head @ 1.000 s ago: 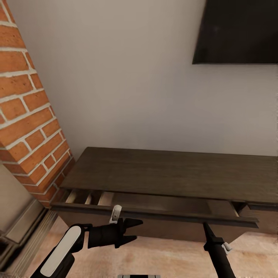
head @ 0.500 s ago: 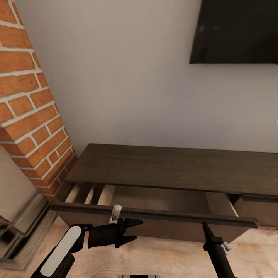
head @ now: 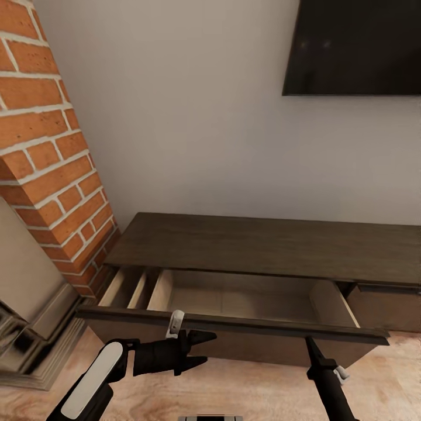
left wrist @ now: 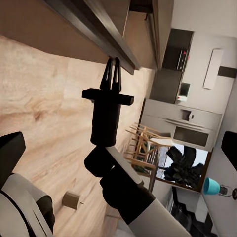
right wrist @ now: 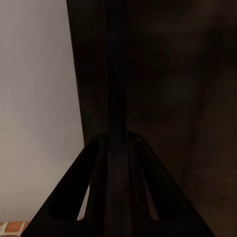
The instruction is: Place each of the two pumpkins and all three candles from the living room inside a cabinet in the living room (use any cabinet), then make sure every cabinet is closed, and position the cauldron so it is next to a table in the living room.
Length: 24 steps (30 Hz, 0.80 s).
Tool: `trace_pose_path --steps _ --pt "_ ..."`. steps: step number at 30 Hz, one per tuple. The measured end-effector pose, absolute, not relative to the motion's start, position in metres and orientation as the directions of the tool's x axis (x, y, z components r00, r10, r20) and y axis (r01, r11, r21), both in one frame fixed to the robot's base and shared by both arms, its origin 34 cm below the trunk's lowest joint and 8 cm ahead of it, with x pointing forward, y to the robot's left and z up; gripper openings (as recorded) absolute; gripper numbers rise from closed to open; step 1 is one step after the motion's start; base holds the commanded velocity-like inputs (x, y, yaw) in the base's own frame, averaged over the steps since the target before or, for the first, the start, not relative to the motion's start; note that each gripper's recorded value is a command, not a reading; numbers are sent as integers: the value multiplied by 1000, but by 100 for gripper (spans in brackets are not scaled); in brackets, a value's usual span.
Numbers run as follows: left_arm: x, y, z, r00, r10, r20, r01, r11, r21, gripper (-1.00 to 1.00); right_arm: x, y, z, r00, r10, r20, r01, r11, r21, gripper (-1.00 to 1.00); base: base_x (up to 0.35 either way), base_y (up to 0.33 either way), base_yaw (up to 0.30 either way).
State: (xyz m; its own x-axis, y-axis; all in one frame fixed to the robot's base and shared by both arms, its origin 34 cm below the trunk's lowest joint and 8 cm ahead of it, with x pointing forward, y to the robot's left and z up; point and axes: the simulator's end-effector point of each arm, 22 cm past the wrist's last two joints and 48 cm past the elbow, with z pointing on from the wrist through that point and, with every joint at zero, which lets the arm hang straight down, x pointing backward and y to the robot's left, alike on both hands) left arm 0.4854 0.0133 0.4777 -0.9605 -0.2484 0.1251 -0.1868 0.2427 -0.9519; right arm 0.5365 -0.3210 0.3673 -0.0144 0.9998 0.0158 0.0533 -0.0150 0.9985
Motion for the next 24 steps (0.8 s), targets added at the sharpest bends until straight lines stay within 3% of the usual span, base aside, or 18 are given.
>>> trace_pose_path --steps 24 --pt "486 13 478 -961 -249 124 -186 242 -952 100 537 -317 367 -26 1000 15 53 -14 999 -100 -121 0 0"
